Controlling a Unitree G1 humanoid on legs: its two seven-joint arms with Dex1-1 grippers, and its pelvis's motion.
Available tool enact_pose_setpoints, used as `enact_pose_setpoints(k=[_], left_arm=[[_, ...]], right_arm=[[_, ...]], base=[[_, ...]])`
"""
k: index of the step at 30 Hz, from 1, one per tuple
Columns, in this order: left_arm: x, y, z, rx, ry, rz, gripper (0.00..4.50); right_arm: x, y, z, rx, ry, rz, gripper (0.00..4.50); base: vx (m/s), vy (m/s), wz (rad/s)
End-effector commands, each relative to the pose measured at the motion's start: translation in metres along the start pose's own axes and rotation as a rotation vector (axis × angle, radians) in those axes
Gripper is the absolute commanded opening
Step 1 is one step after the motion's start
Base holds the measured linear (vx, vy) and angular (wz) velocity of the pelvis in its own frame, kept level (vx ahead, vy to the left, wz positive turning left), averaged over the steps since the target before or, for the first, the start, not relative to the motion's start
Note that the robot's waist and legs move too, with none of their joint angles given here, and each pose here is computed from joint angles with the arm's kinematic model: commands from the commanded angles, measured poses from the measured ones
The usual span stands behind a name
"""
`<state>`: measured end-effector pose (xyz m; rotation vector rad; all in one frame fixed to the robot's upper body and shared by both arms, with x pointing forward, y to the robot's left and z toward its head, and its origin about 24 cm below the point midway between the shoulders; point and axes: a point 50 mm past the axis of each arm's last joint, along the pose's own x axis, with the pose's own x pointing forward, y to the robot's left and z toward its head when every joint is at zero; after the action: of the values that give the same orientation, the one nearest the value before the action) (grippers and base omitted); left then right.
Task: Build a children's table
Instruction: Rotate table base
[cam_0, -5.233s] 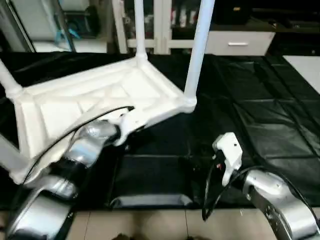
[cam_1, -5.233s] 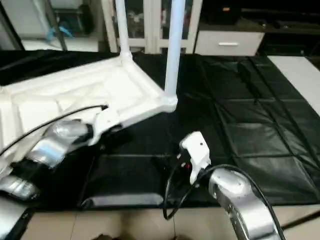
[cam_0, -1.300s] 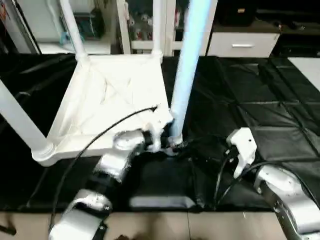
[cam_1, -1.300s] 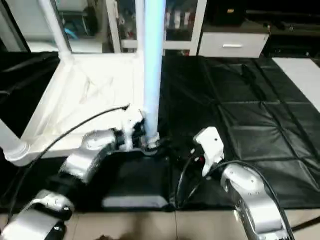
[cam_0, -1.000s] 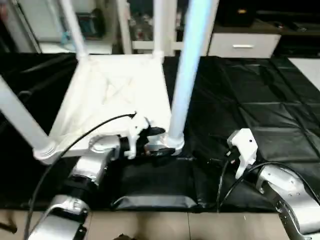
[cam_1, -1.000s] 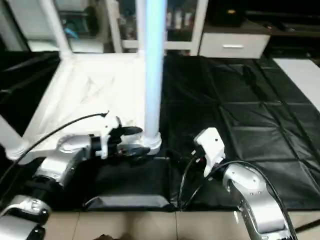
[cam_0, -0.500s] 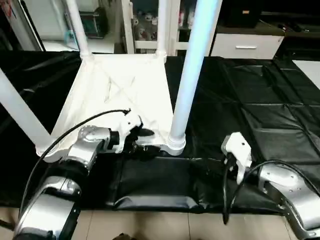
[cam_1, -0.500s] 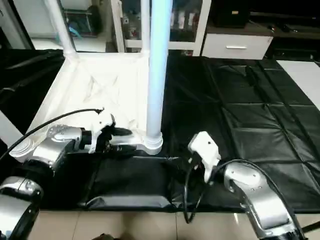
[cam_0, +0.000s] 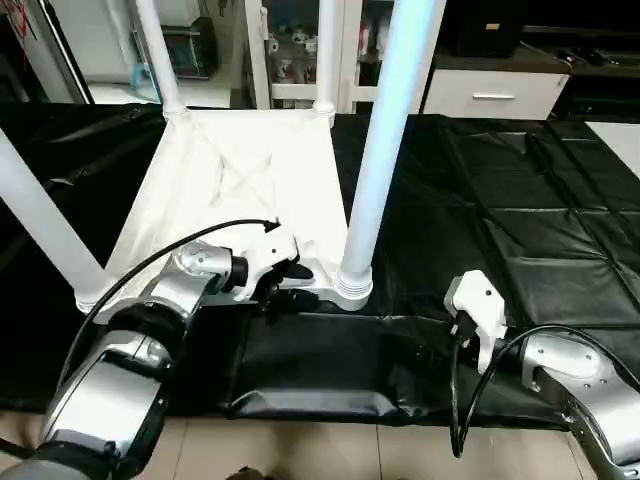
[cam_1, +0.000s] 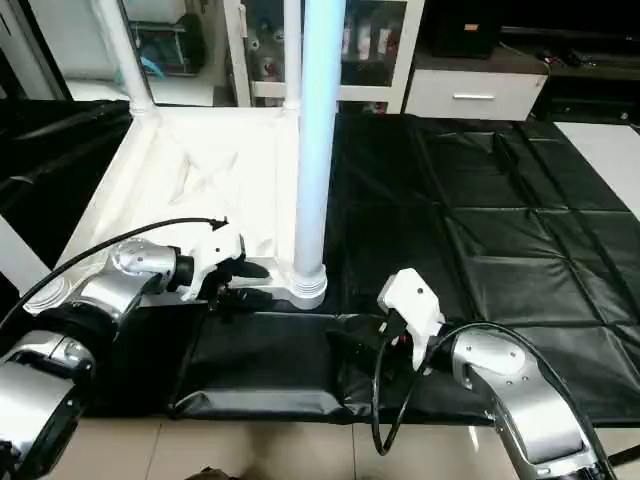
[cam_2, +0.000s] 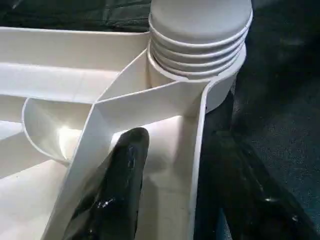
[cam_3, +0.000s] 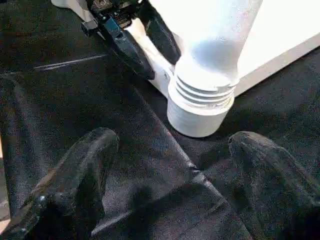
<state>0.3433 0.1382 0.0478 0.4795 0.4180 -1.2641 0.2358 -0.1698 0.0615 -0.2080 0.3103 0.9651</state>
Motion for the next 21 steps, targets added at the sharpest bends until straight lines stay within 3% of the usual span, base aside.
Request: enact_pose_setpoints(k=[1,13,21], left_arm=[[0.003,-0.003,-0.005,0.003,0.05,-0.032,1.94],[0.004,-0.008,-0.014,-0.005,0.12,-0.116,0.68],[0.004,-0.015,-0.021,-0.042,0.148,-0.186,0.18]], right_arm=[[-0.001,0.001,0.004,-0.029,-0.004,0.012,3.97],[-0.001,0.0,0.005,-0.04,-0.001,0.008,3.97],[0.001,-0.003,0.006,-0.045,-0.007,0.003,3.97]], base=[[0.0,0.0,0.0],[0.0,0.0,0.0],[0.0,0.0,0.0]])
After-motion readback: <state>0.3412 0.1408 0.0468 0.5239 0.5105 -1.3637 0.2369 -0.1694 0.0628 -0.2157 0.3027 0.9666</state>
